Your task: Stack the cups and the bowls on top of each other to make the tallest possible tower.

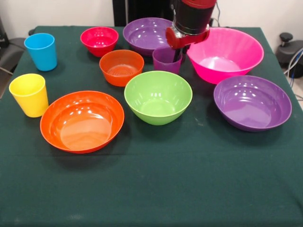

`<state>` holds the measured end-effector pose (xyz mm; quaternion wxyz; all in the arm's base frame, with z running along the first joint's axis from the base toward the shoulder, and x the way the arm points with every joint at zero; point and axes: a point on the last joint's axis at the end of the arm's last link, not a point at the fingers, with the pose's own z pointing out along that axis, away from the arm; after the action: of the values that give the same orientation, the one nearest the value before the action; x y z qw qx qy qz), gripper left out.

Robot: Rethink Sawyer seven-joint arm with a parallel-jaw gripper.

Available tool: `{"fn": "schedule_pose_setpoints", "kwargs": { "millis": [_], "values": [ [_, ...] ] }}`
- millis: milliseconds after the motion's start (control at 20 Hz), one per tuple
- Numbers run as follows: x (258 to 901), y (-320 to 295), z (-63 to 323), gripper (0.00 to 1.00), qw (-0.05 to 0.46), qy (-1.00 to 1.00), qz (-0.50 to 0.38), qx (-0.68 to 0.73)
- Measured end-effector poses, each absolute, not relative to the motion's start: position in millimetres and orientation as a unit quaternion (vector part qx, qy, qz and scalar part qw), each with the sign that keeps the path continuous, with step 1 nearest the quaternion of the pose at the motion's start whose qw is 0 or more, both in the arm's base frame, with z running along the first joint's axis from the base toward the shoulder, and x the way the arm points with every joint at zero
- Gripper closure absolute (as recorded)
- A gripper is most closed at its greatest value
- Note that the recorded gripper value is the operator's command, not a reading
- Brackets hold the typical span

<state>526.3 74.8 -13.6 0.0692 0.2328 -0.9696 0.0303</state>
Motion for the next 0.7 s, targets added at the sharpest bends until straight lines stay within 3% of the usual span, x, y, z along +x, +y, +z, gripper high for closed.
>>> {"fn": "schedule_pose_setpoints", "kwargs": {
  "millis": [50, 700],
  "values": [
    [524.4, 75.0, -15.4, 0.00, 0.066, -0.968, 0.039, 0.241],
    [516.4, 82.2, -39.4, 0.00, 0.015, -0.956, 0.041, 0.290]
  ]
}}
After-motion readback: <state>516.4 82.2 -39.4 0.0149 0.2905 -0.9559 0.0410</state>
